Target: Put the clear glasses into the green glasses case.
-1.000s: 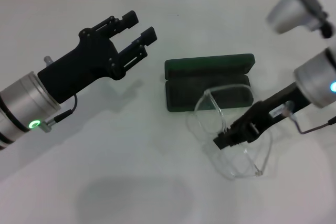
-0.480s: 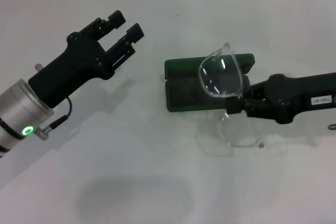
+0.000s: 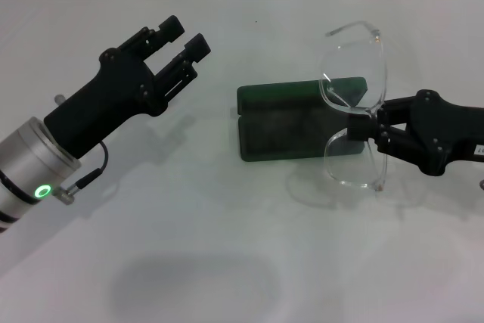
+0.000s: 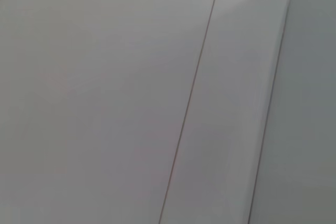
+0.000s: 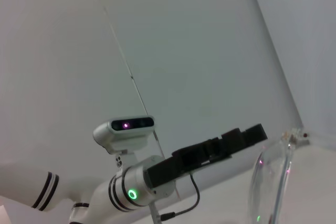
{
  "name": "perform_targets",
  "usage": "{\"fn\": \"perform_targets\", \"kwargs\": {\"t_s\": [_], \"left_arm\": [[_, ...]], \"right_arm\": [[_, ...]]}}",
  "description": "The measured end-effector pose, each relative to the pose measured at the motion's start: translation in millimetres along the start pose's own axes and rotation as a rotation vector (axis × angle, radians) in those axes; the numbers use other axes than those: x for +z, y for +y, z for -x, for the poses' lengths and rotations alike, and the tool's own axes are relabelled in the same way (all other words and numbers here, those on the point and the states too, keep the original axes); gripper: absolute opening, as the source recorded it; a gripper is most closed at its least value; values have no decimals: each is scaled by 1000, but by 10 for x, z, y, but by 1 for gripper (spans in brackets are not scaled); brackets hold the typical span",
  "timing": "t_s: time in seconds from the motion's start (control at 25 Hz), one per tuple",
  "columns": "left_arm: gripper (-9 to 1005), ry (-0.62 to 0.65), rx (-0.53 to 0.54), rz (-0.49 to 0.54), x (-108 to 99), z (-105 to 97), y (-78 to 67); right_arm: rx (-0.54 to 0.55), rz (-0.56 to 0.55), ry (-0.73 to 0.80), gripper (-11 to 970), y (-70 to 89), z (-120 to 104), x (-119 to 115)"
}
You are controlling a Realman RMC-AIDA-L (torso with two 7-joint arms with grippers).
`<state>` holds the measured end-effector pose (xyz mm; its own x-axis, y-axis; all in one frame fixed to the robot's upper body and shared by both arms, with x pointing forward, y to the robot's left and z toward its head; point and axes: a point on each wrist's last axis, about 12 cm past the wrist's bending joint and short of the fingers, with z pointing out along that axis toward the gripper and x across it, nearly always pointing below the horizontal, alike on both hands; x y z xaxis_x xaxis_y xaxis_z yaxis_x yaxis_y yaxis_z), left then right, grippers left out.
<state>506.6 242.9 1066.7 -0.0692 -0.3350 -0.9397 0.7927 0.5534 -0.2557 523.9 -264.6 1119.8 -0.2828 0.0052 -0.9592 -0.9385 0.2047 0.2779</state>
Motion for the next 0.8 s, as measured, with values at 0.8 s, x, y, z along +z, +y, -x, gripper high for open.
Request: {"fn": "perform_targets", "kwargs": {"t_s": [0.8], "left_arm": [[549, 384, -194, -396, 898, 399, 72]], "right_arm": [[-405, 108, 23, 118, 209, -311, -21]]}}
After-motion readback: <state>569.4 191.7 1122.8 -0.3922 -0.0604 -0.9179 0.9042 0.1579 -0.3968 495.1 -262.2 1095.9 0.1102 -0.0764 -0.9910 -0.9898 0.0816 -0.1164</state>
